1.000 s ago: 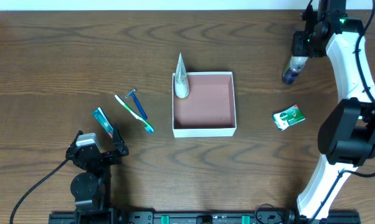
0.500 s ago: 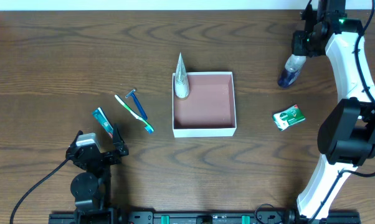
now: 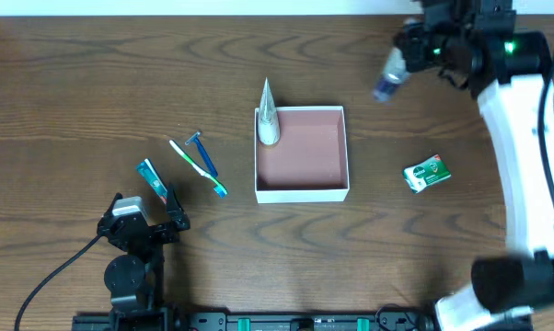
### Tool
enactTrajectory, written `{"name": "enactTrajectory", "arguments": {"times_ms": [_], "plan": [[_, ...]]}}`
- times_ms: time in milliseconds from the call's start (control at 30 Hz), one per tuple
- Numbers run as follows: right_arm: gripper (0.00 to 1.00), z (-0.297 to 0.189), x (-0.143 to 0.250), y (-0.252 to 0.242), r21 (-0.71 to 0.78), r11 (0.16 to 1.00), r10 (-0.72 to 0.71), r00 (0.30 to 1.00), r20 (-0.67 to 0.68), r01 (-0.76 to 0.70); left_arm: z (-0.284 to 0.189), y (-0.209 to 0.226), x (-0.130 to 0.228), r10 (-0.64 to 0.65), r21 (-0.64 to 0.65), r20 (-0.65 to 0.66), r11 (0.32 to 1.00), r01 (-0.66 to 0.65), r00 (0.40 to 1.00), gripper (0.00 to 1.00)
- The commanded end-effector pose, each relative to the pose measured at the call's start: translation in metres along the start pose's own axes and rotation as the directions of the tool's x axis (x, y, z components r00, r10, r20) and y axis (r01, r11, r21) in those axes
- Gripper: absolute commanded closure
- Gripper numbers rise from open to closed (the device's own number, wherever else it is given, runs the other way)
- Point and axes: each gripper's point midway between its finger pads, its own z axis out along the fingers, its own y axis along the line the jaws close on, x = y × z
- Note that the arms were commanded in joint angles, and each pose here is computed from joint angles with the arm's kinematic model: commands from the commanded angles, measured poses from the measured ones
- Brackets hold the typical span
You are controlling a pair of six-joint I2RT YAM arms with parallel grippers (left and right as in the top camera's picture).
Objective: Pack container
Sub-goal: 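Lift the soap bottle and carry it into the box, then lower the soap bottle beside the lotion tube and open the gripper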
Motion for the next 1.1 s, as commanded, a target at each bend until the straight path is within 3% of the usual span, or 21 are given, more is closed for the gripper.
{"name": "enactTrajectory", "arguments": {"times_ms": [0,267,667,1067], "plan": [[0.91,-0.027,-0.019,0.066,-0.135,0.984,-0.106,0.991,0.085,0.117,0.002,0.003,0.017,0.002,-0.007,-0.041,1.0,-0.002,0.999,0.02],[0.95,-0.004,0.001,0.143,-0.233,0.95,-0.208,0.978,0.035,0.21,0.002,0.003,0.017,0.002,-0.007,-0.041,1.0,-0.002,0.999,0.02],[0.91,0.05,0.054,0.162,-0.248,0.955,-0.18,0.982,-0.053,0.162,0.002,0.003,0.017,0.002,-0.007,-0.041,1.0,-0.002,0.999,0.02],[0.88,0.083,0.078,0.179,-0.273,0.942,-0.204,0.979,-0.009,0.194,0.002,0.003,0.017,0.002,-0.007,-0.041,1.0,-0.002,0.999,0.02]]}}
